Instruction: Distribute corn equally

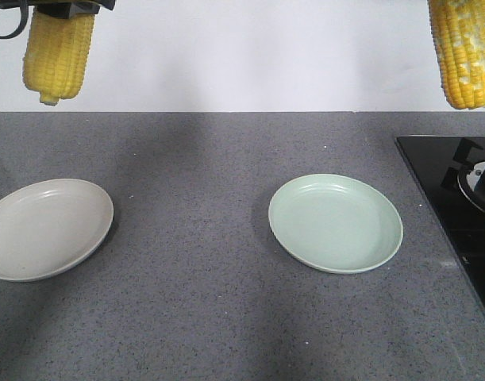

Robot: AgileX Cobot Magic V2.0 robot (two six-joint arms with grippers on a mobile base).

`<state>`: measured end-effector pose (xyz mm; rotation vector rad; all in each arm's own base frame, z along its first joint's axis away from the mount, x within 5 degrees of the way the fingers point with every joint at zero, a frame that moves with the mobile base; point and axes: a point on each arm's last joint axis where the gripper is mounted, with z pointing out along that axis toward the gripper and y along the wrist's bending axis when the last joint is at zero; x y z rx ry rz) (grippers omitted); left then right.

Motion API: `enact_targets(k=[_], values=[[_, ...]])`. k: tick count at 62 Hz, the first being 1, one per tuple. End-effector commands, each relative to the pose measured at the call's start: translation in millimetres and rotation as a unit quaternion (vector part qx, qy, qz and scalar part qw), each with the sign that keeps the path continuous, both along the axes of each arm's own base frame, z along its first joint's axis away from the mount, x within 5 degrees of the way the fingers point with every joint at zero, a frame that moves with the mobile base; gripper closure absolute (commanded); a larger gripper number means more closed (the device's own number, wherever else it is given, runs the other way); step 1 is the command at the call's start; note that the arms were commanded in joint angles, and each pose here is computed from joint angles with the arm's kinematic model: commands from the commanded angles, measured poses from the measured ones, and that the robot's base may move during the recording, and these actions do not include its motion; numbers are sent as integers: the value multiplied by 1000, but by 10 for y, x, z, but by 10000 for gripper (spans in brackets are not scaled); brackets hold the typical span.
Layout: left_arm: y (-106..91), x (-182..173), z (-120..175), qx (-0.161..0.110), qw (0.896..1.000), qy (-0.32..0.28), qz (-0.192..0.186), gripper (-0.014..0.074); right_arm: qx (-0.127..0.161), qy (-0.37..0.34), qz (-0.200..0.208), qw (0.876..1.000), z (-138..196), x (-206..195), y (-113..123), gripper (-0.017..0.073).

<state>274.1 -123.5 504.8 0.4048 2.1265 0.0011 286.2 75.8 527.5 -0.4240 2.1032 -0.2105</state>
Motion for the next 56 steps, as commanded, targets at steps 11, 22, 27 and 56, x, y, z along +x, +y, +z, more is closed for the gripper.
enact_targets(k=[11, 22, 27, 56], values=[[67, -119, 226, -22, 998, -58, -2, 600, 4, -61, 0, 998, 216, -134, -74, 568], [67, -119, 226, -22, 998, -58, -2, 600, 4, -61, 0, 998, 216, -134, -74, 568], [67, -119, 226, -22, 998, -58, -2, 600, 4, -61, 0, 998, 216, -134, -74, 568], [67, -119, 226, -22, 998, -58, -2, 600, 4, -61, 0, 998, 216, -134, -74, 568]])
